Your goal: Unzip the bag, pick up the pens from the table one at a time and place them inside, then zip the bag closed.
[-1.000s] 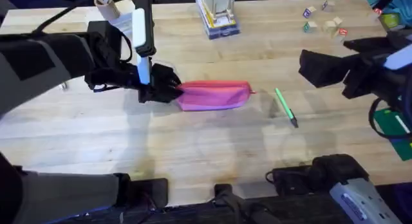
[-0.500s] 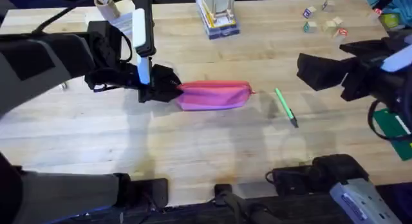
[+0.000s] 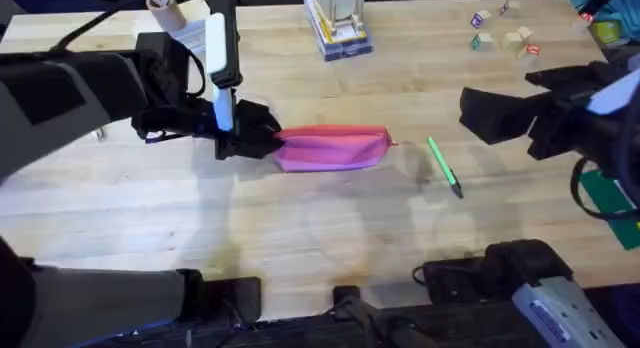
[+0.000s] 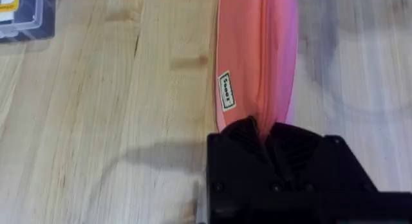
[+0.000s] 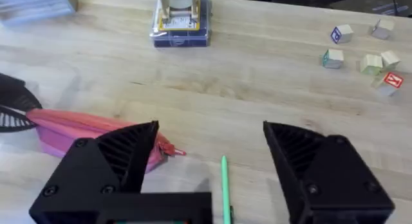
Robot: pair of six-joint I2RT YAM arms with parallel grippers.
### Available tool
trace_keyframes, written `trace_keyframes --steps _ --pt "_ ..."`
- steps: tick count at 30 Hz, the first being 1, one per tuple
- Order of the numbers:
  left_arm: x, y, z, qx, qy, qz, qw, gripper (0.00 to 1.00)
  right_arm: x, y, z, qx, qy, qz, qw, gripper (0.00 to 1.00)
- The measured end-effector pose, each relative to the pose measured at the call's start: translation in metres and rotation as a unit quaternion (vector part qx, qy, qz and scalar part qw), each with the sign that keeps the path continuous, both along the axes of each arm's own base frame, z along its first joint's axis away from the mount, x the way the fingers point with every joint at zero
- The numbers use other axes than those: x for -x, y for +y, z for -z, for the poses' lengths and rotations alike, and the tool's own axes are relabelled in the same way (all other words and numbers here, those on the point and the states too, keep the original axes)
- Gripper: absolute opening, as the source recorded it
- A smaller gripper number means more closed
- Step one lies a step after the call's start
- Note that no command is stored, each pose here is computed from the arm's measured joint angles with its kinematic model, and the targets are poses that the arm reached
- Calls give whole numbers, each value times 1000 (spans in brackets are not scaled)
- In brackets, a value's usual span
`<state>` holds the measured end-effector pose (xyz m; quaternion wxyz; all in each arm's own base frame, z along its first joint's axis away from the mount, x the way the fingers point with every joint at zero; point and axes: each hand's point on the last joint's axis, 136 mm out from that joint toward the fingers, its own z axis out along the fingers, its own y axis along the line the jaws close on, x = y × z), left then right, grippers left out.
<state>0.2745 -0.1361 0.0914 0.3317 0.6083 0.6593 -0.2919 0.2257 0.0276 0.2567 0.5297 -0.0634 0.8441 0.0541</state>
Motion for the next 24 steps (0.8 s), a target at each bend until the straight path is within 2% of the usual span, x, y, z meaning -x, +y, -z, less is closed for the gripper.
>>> trace_keyframes --steps 6,14,15,16,20,21,24 --pt "0 0 0 0 0 0 1000 60 -12 6 19 34 38 -37 998 996" --pt "-1 0 0 0 -3 0 1000 43 -22 37 48 101 67 -195 973 996" --pt "-1 0 0 0 -3 0 1000 43 -23 38 52 113 69 -209 969 996" --pt "-1 0 0 0 -3 0 1000 43 -28 40 63 157 72 -248 953 997" --pt "-1 0 0 0 -4 0 1000 43 -34 39 79 209 80 -293 929 997" --pt "-1 0 0 0 -4 0 1000 43 -39 39 93 233 91 -321 913 997" --pt "-1 0 0 0 -4 0 1000 43 -39 39 104 247 102 -343 901 997"
